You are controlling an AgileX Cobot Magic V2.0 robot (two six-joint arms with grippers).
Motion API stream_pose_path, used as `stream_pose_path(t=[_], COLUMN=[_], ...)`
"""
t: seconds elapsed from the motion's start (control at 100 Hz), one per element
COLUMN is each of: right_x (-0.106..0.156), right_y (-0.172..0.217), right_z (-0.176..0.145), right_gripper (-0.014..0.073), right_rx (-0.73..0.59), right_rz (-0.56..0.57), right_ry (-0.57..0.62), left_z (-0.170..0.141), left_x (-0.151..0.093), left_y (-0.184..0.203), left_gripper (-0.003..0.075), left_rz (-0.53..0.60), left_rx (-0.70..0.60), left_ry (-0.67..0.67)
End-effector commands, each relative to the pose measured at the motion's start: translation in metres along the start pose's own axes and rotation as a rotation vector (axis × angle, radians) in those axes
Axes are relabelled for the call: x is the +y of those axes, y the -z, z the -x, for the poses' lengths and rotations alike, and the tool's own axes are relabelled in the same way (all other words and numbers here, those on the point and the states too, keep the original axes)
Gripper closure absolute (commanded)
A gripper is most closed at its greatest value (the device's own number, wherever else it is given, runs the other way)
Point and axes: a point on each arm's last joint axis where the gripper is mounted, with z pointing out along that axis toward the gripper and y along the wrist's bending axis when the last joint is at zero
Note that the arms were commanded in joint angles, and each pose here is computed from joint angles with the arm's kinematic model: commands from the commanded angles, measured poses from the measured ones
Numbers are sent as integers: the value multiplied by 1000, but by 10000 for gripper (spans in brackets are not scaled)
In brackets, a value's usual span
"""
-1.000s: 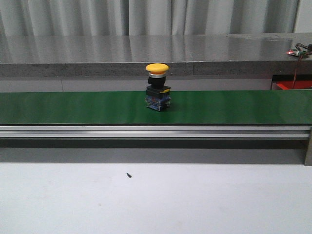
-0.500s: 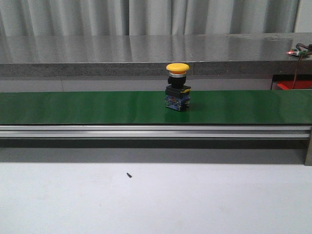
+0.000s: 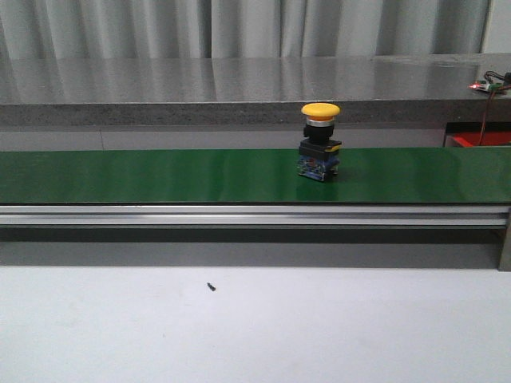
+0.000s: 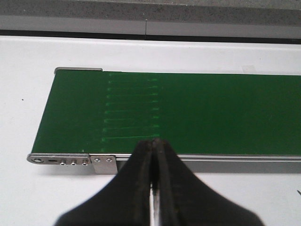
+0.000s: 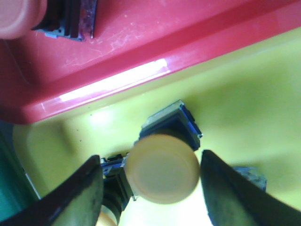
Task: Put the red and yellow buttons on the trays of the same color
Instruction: 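Place the yellow button on the yellow tray, open the right gripper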
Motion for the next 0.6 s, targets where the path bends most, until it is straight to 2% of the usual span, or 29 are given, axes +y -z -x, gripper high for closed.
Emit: stream_pose_path(t=[0.0, 0.37, 0.59], right_x=[3, 12, 42], right_y=[25, 67, 98], right_z=[1, -9, -22], right_gripper=[117, 117, 119], right_rx=[-66, -154, -206], right_rz=[-5, -5, 84], right_ry=[10, 26, 63], left_z=[14, 14, 14], left_x=[-2, -2, -2], left_y=[5, 5, 5], left_gripper=[740, 740, 740], left_rz=[-1, -1, -1], left_rx=[-98, -98, -98], left_ry=[5, 5, 5])
